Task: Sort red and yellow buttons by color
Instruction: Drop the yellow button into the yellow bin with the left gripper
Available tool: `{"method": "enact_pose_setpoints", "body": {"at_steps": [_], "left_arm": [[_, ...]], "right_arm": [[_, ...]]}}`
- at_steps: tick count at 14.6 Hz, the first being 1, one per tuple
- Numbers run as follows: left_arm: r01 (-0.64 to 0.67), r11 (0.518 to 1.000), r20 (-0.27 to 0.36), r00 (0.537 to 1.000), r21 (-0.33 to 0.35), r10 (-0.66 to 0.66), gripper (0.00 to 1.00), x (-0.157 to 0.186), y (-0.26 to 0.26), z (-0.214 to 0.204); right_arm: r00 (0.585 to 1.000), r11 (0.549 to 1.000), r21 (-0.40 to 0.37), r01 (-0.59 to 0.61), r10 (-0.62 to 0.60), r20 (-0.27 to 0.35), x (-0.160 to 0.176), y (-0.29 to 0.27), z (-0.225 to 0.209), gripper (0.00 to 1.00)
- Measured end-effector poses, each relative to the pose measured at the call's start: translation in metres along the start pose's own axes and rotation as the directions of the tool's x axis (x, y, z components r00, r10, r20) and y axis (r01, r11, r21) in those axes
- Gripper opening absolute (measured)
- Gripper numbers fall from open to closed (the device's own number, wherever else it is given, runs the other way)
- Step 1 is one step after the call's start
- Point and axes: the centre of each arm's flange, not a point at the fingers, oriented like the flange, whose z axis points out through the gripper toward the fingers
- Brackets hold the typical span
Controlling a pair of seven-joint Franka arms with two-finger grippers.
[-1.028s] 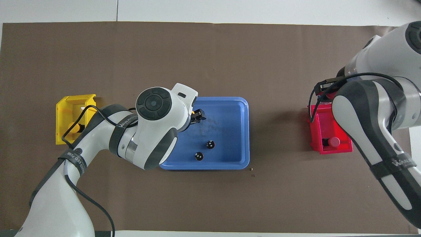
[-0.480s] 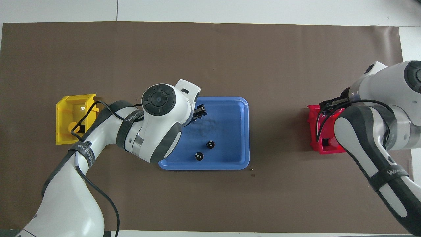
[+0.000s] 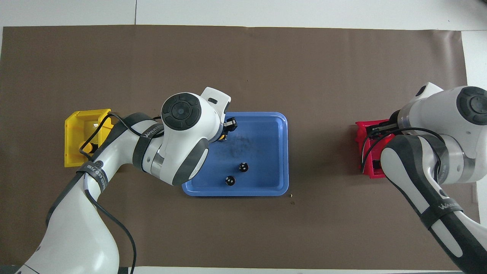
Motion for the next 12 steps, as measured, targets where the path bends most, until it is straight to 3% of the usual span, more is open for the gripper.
{"method": "enact_pose_setpoints", "body": {"at_steps": [2,4,6,9,12], "left_arm": [[0.000,1.000,-0.001,1.000,-0.001,0.000,0.42,0.001,0.001,0.001],[0.001,1.000,0.000,1.000,0.001,-0.001,0.42,0.002,0.001,-0.002],[0.006,0.999,0.041,0.999,0.043,-0.008,0.42,0.014,-0.002,-0.024],[-0.088,0.991,0.141,0.987,0.099,0.074,0.42,0.068,-0.045,-0.120],[-0.193,0.977,0.167,0.970,0.092,0.176,0.42,0.119,-0.135,-0.185]], "right_arm": [[1.000,1.000,0.000,0.000,0.000,-0.007,-0.001,-0.001,0.003,0.38],[1.000,1.000,0.000,0.001,-0.001,-0.006,-0.003,-0.001,0.006,0.41],[1.000,1.000,0.000,0.001,-0.001,-0.005,-0.003,-0.001,0.006,0.41],[1.000,1.000,0.001,-0.002,0.002,0.003,-0.006,0.003,0.009,0.42],[1.000,1.000,0.002,0.008,-0.008,0.007,-0.008,0.004,0.012,0.45]]}}
